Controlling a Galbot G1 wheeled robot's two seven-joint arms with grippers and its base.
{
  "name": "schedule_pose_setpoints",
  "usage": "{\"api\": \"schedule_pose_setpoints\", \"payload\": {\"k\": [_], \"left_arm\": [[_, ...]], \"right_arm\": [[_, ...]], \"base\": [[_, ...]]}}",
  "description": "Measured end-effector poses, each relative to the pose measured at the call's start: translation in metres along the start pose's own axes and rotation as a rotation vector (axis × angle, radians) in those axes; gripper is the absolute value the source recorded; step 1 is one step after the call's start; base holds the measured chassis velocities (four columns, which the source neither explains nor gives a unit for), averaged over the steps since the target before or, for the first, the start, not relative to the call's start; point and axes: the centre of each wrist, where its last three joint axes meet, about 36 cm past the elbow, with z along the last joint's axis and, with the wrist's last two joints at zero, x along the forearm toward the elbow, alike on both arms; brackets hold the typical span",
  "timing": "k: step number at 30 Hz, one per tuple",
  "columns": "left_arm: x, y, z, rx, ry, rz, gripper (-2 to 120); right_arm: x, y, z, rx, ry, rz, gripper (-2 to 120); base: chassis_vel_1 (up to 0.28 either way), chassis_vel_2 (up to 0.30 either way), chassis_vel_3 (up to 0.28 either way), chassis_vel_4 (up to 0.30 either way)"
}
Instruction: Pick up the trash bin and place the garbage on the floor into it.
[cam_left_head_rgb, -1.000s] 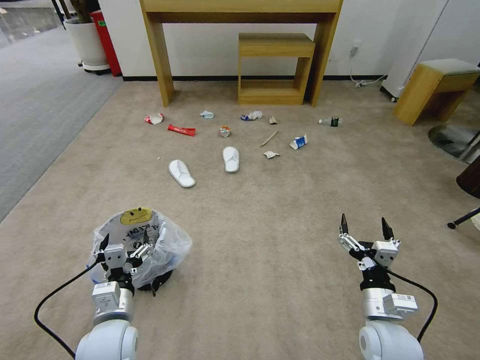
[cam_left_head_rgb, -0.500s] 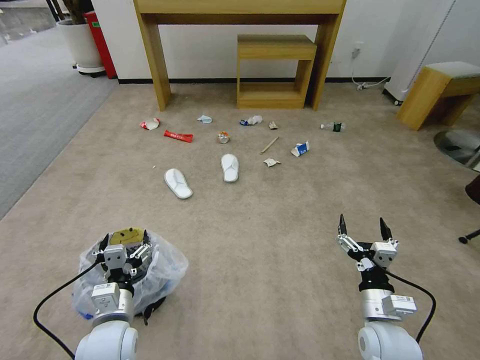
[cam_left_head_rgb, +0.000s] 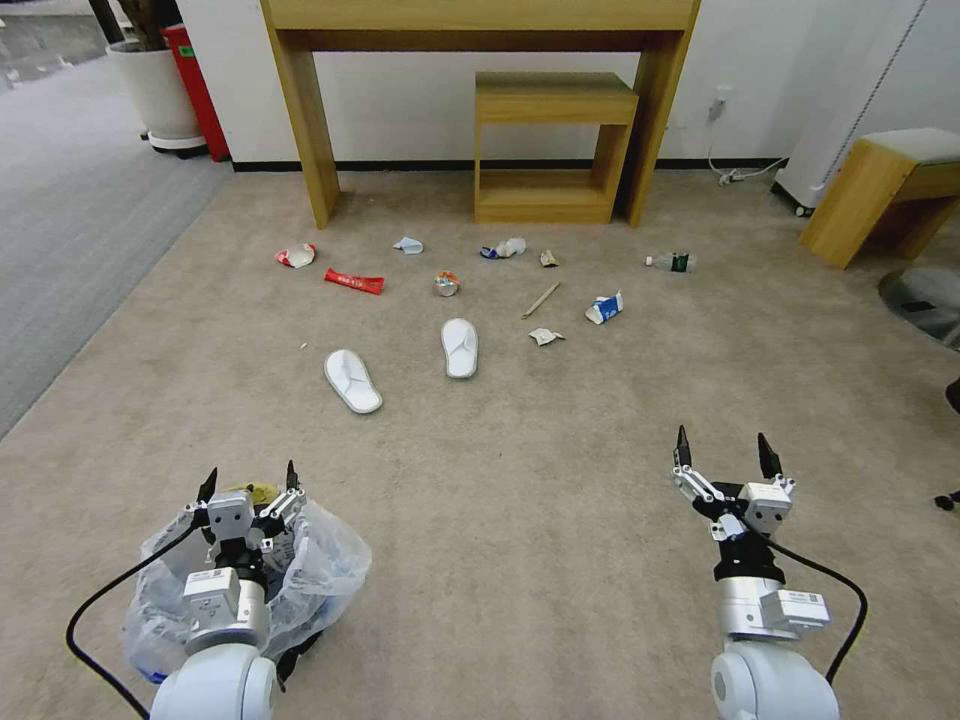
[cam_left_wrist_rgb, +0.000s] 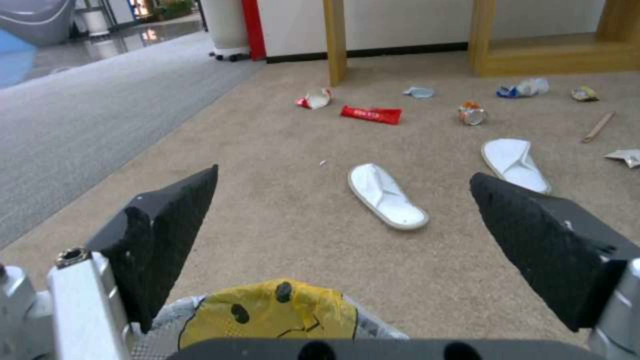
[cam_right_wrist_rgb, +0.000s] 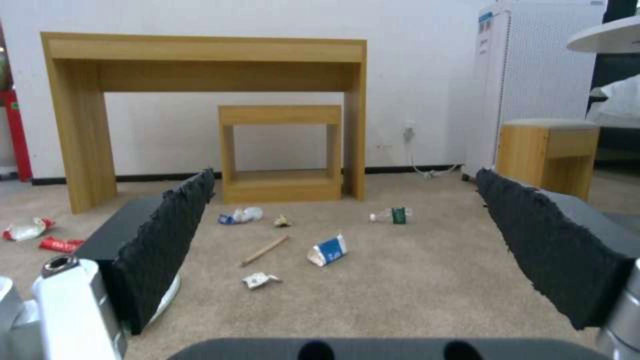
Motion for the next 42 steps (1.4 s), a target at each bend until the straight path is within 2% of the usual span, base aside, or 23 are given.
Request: {"api": "schedule_pose_setpoints", "payload": {"k": [15, 42], "left_arm": [[0.0012, 0.0004, -0.0018, 0.000, -0.004, 0.000, 100], [0.0029, 0.0000, -0.0009, -0.005, -0.004, 0.002, 100]], "right_arm": [[0.0036, -0.0001, -0.0011, 0.005, 0.003, -0.012, 100], [0.0071, -0.0022, 0.0014, 0.027, 0.004, -0.016, 100]], "base": [[0.004, 0.002, -0.002, -0.003], [0.081, 0.088, -0.085, -0.088]]}}
